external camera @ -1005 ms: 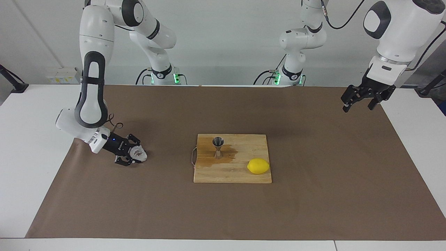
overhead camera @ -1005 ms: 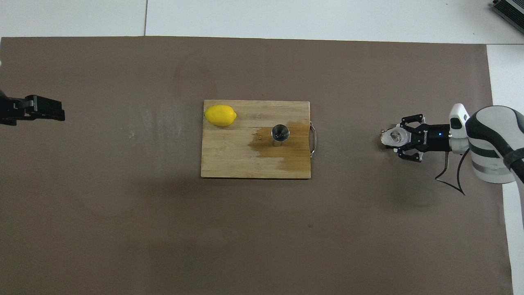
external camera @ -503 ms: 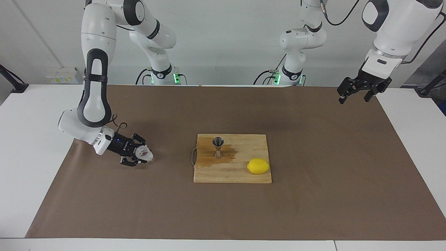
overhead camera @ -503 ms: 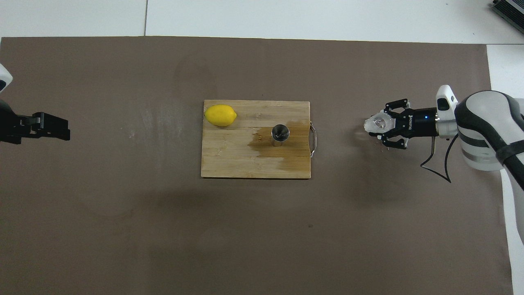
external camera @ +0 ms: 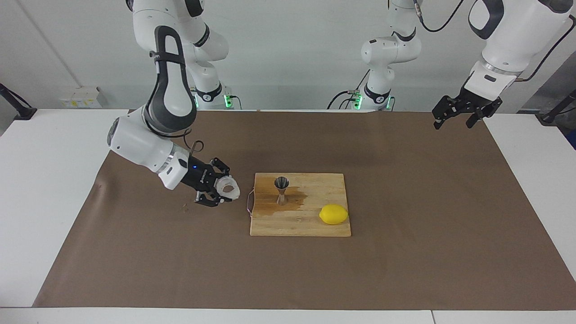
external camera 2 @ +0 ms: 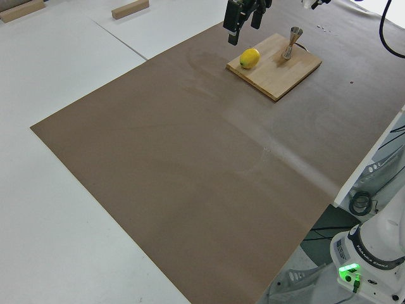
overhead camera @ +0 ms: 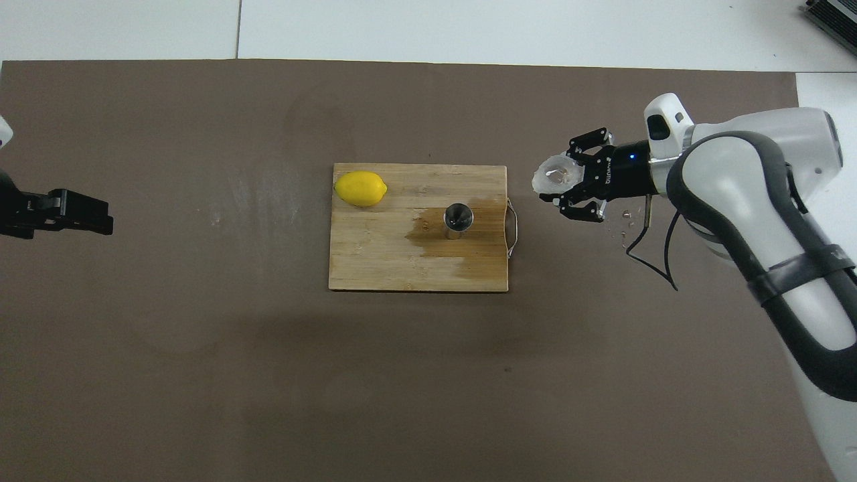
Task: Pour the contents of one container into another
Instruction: 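Carry the white cup with the right gripper over the metal cup, then tilt the white cup with the right gripper to pour into the metal cup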
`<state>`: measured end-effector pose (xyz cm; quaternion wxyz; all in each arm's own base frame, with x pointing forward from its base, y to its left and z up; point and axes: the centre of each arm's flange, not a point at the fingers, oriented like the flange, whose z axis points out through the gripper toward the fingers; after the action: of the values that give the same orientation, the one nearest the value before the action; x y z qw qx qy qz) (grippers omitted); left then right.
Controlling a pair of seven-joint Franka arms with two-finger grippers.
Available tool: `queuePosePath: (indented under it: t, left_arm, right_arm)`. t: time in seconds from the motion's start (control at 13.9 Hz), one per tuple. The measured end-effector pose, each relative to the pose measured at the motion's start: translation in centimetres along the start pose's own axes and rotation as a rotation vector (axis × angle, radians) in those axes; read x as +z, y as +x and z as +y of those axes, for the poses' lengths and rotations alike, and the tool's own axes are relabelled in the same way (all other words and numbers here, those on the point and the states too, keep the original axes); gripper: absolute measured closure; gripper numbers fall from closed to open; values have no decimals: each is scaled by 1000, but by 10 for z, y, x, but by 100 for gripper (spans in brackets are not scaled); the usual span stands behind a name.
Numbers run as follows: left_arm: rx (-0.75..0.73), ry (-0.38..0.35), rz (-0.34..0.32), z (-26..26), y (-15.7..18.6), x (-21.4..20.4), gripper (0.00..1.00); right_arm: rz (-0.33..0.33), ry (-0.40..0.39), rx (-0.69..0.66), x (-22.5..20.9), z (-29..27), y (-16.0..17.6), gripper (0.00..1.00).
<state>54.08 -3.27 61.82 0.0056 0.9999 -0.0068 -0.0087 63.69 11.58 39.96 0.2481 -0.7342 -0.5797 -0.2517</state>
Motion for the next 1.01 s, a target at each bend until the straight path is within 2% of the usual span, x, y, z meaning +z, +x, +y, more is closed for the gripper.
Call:
queuePosePath:
  t: [0.5,1.01]
  left_arm:
    - [-12,0,-2,-7,0,0,0]
    - [-14,0,-2,-8,0,0,0]
  right_arm:
    - [-215,-32,-121,55,-32,60,49]
    - [-459,-44,-287,83,-56,86,49]
